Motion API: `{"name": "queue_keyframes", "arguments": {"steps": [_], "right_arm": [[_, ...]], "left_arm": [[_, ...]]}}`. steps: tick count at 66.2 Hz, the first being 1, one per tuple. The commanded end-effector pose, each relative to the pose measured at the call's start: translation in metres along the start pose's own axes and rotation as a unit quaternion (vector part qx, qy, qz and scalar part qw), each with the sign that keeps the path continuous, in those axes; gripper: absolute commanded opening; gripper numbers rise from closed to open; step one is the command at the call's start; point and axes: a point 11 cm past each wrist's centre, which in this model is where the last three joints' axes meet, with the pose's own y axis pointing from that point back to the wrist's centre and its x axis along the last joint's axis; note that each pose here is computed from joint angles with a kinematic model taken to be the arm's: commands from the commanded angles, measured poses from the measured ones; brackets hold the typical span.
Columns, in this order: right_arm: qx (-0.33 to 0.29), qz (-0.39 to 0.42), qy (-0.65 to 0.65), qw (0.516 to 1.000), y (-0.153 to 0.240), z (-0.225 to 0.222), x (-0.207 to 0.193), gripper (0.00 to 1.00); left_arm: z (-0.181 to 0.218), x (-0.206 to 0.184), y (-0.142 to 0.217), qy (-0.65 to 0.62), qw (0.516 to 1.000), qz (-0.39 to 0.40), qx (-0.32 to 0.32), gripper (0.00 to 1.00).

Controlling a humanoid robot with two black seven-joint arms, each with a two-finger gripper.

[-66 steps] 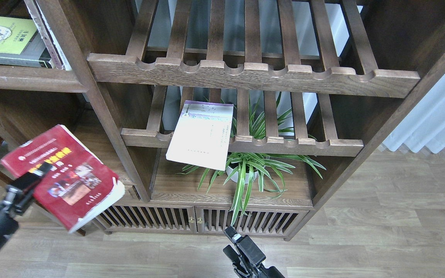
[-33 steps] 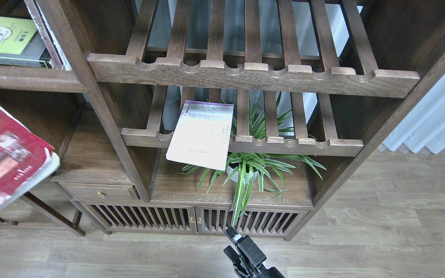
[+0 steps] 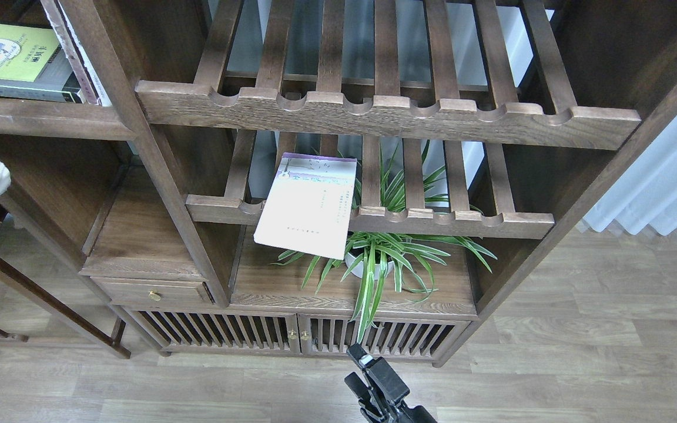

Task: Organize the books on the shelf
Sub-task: 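Carry the red book with the left gripper toward the side shelf, then place the red book on the side shelf with the left gripper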

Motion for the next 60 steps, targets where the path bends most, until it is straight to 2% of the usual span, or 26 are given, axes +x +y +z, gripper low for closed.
{"name": "queue_keyframes", "arguments": {"steps": [1,17,31,36,60], "right_arm": [[0.001,0.0,0.001,1.0,0.0,-0.001,0.0,0.99],[0.003,0.002,-0.001,1.0,0.002,-0.001,0.001,0.99],[0.004,0.005,-0.004,1.0,0.004,0.001,0.003,0.99],[0.004,0.006,-0.004,1.0,0.005,0.001,0.003,0.99],[0.001,0.008,-0.005,1.0,0.006,0.004,0.004,0.99]], "left_arm": [[0.021,-0.016,-0.025,-0.066,0.997,-0.024,-0.02,0.05],[0.042,-0.024,-0.056,-0.17,0.985,-0.017,-0.026,0.05],[0.036,-0.043,-0.086,-0.203,0.978,-0.038,-0.029,0.05],[0.033,-0.057,-0.111,-0.223,0.973,-0.056,-0.018,0.05],[0.034,-0.071,-0.168,-0.209,0.975,-0.071,-0.018,0.05]]}}
